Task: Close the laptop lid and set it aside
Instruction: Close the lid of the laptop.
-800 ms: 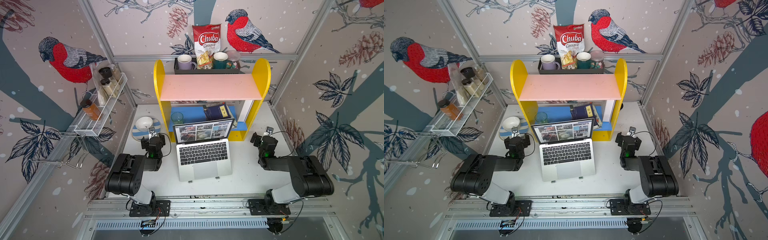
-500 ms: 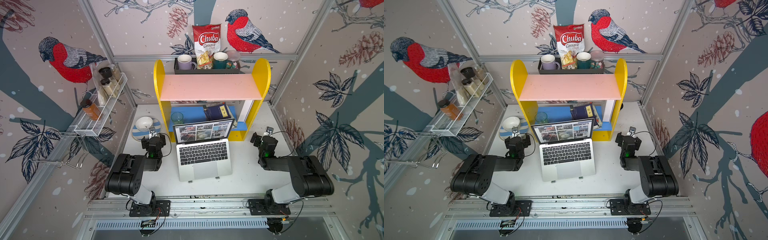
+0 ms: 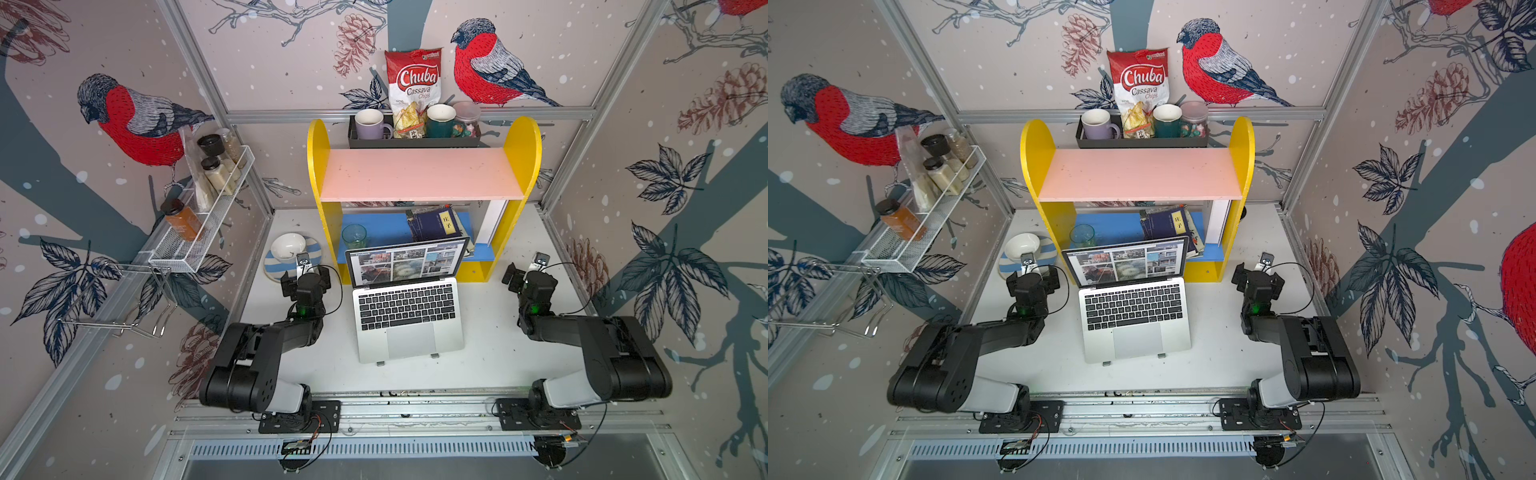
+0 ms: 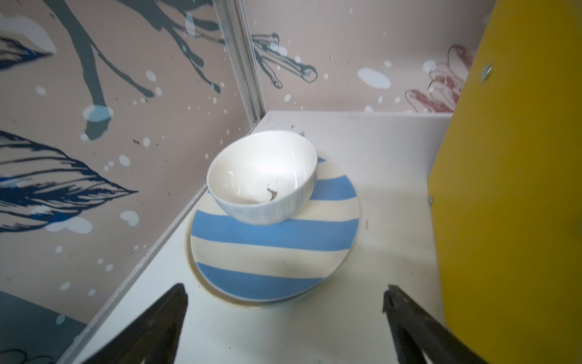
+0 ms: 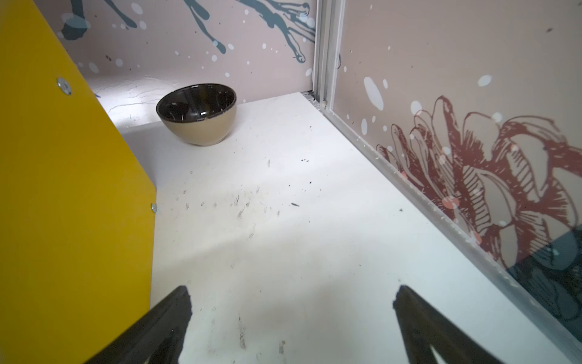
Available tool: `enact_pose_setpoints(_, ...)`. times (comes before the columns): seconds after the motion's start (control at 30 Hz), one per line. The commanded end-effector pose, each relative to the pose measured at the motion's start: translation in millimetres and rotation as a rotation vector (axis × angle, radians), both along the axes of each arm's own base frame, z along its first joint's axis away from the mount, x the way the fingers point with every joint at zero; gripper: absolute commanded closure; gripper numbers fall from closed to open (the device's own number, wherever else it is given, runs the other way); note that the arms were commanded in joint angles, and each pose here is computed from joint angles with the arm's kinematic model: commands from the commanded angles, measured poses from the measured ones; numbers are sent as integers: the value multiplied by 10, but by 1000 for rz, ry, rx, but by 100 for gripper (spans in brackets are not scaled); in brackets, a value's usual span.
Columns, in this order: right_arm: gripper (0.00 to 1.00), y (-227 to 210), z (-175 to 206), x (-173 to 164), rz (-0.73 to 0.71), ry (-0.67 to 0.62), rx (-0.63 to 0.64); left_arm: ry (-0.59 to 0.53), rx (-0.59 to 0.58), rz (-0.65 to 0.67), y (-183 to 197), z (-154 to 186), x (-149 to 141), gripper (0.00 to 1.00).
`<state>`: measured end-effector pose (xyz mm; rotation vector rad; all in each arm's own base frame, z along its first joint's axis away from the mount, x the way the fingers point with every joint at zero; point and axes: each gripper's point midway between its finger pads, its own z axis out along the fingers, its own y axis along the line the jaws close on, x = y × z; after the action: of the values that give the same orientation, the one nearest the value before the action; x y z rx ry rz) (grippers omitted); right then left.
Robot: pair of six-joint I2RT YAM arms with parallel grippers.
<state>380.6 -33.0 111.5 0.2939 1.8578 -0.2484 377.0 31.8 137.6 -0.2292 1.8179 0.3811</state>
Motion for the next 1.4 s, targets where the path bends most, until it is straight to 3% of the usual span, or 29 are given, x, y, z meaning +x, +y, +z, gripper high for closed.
enact_pose_setpoints(0.0,0,-227,240,-79,-218,11,-54,58,-8,52,51,211,-84,4)
enact_pose_setpoints(0.1,0,-426,489,-122,-388,57,-18,107,-84,104,90,446,-208,4)
enact_pose_setpoints(0.23,0,-594,780,-301,-518,94,218,128,-261,80,-30,849,-372,5)
enact_pose_setpoints(0.37,1,-446,1104,-387,-403,128,410,151,-439,-93,-382,1271,-578,11)
enact_pose_setpoints(0.5,5,-118,1720,-582,-193,38,510,143,-600,-193,-614,1730,-949,18)
enact_pose_setpoints(0.6,9,259,2192,-752,-12,-27,545,139,-681,-279,-806,2012,-1145,15)
enact_pose_setpoints(0.8,13,1314,2850,-1041,329,41,410,257,-752,-326,-1022,2112,-1399,15)
enact_pose_setpoints(0.93,19,1887,3119,-1145,465,70,246,249,-728,-317,-981,2162,-1469,16)
enact_pose_setpoints(1.17,37,2870,3270,-1147,628,128,72,231,-717,-337,-1006,2296,-1420,18)
enact_pose_setpoints(1.37,61,3379,3212,-1019,673,151,9,211,-761,-348,-1064,2264,-1361,18)
